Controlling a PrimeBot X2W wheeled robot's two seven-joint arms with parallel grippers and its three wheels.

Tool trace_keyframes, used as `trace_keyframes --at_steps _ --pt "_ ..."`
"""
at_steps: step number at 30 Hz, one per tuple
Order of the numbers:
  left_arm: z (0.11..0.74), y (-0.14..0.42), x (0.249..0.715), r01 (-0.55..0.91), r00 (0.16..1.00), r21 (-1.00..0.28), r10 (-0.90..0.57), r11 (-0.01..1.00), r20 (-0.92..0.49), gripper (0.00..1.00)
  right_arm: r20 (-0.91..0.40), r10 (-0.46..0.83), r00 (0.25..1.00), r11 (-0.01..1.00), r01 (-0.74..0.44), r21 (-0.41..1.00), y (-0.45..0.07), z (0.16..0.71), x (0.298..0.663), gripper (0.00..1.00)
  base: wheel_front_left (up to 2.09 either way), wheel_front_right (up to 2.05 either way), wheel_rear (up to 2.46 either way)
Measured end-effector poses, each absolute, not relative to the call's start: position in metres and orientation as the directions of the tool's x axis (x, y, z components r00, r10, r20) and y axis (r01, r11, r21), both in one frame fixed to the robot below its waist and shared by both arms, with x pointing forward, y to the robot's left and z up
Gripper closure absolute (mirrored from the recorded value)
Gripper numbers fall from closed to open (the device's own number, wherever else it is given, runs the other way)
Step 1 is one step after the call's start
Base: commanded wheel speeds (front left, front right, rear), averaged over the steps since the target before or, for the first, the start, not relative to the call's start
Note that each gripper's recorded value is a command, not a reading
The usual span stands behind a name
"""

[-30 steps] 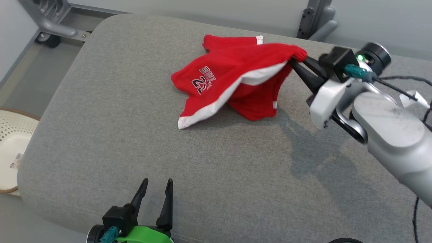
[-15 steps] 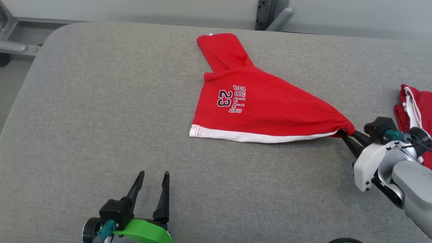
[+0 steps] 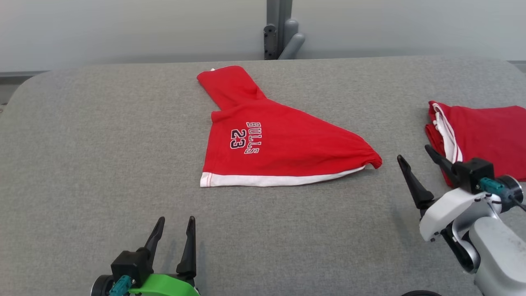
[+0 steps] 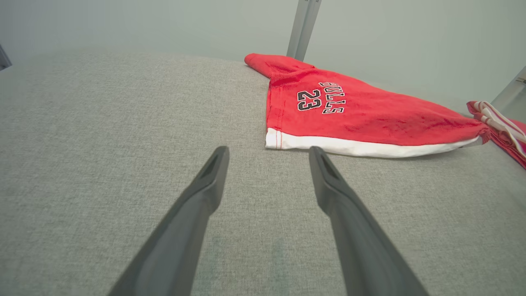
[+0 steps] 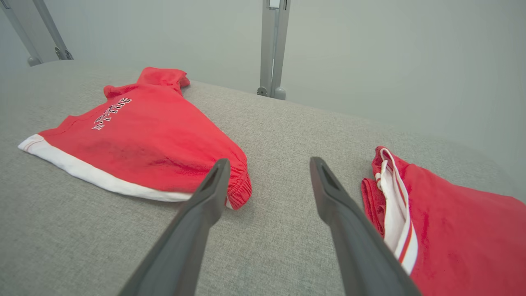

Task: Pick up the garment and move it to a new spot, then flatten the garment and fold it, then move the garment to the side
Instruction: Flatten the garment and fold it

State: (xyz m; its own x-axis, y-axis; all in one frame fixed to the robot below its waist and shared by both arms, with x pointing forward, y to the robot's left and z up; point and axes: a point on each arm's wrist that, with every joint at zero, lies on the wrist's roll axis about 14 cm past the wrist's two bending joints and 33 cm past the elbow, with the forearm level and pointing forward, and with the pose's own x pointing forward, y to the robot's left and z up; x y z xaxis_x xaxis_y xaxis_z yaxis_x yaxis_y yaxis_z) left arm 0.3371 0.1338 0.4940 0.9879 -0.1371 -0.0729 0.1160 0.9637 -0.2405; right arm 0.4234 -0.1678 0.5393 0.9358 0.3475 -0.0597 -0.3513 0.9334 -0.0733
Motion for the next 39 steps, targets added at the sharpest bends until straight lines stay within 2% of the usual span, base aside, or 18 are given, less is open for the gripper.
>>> trace_keyframes --at_steps 9,22,28,33,34,35,36,38,39 --pt "0.498 0.115 0.353 0.175 0.979 -0.239 -0.194 0.955 -0.058 0.00 0.001 0.274 0.962 0.961 -0.274 -0.026 -0.174 0.540 0.390 0.00 0.00 0.00 0.00" --pt "0.471 0.103 0.425 0.190 0.965 -0.236 -0.226 0.953 -0.134 0.00 -0.062 0.224 0.973 0.975 -0.223 0.024 -0.183 0.510 0.401 0.00 0.00 0.00 0.00" --pt "0.436 0.096 0.434 0.184 0.942 -0.241 -0.241 0.953 -0.233 0.00 -0.096 0.172 0.980 0.985 -0.170 0.030 -0.199 0.498 0.400 0.00 0.00 0.00 0.00" --pt "0.429 0.089 0.439 0.201 0.934 -0.245 -0.261 0.948 -0.245 0.00 -0.111 0.147 0.983 0.989 -0.144 0.037 -0.206 0.492 0.397 0.00 0.00 0.00 0.00" --pt "0.428 0.089 0.439 0.202 0.933 -0.245 -0.263 0.948 -0.247 0.10 -0.113 0.145 0.983 0.989 -0.141 0.037 -0.206 0.492 0.397 0.00 0.00 0.00 0.00" --pt "0.428 0.088 0.439 0.202 0.932 -0.245 -0.263 0.948 -0.249 0.28 -0.114 0.143 0.983 0.989 -0.140 0.038 -0.207 0.491 0.397 0.00 0.00 0.00 0.00" --pt "0.427 0.089 0.439 0.203 0.932 -0.244 -0.264 0.948 -0.250 0.51 -0.114 0.143 0.983 0.990 -0.139 0.039 -0.206 0.491 0.397 0.00 0.00 0.00 0.00" --pt "0.427 0.089 0.439 0.203 0.932 -0.245 -0.264 0.948 -0.249 0.72 -0.113 0.143 0.983 0.989 -0.139 0.041 -0.206 0.491 0.397 0.00 0.00 0.00 0.00" --pt "0.428 0.088 0.440 0.206 0.932 -0.245 -0.266 0.948 -0.247 0.92 -0.113 0.143 0.983 0.989 -0.139 0.042 -0.206 0.491 0.397 0.00 0.00 0.00 0.00"
